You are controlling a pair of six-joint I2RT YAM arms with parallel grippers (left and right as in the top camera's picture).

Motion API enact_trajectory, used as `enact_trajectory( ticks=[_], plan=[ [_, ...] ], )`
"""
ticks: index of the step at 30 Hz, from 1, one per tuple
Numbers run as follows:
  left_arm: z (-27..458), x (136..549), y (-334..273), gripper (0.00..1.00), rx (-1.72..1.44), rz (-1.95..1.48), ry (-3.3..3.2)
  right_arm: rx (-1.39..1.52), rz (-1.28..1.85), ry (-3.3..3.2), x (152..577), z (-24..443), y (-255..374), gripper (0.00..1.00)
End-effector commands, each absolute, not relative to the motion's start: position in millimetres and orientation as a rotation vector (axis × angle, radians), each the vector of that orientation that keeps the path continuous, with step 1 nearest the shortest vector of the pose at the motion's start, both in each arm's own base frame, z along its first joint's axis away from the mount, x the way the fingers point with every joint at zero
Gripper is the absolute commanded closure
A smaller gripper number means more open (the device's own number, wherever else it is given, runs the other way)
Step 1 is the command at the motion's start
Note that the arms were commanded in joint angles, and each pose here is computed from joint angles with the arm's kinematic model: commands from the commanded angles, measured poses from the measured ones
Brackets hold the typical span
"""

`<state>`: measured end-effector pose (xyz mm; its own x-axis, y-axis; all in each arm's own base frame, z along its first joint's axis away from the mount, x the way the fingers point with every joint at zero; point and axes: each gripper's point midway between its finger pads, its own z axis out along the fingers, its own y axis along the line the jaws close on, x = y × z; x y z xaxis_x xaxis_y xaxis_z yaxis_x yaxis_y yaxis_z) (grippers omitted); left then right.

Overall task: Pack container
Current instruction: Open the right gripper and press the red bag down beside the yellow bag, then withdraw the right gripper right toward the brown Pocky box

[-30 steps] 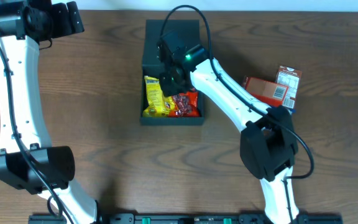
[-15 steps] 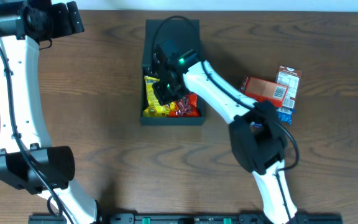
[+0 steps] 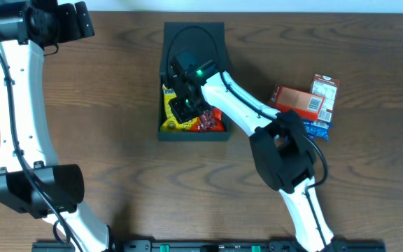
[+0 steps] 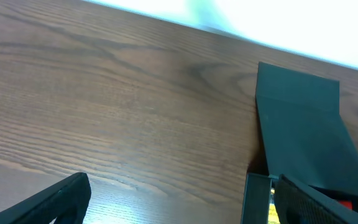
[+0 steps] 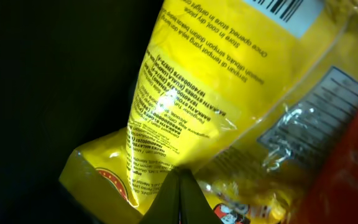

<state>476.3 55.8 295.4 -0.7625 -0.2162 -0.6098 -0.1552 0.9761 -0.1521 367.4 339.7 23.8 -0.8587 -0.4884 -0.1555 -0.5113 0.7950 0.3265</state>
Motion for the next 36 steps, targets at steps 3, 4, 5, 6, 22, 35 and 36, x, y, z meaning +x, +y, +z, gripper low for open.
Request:
enact_trajectory(
  ticks=[3, 4, 5, 6, 22, 35, 36],
  plan=[
    [289, 478, 60, 0.05, -0.269, -0.105, 2.467, -0.902, 0.582, 2.943, 355, -5, 347, 0.99],
    [289, 478, 60, 0.05, -0.269, -0.105, 2.468, -0.905, 0.583, 2.94, 355, -6, 348, 0.99],
    [289, 478, 60, 0.05, -0.269, -0.105, 2.468, -0.917, 0.583, 2.931, 356, -6, 349, 0.99],
    [289, 478, 60, 0.05, -0.269, -0.105, 2.468, -0.921, 0.584, 2.926, 356, -6, 350, 0.99],
    [288, 477, 60, 0.05, -0.269, -0.106, 2.472, -0.796, 0.586, 2.712, 417, 124, 338, 0.98],
    [288, 477, 59, 0.05, -0.267, -0.107, 2.473, -0.124, -0.111, 2.804, 482, 175, 70, 0.96],
    [288, 477, 59, 0.05, -0.267, -0.106, 2.473, -0.127, -0.15, 2.812, 482, 175, 55, 0.9]
  ],
)
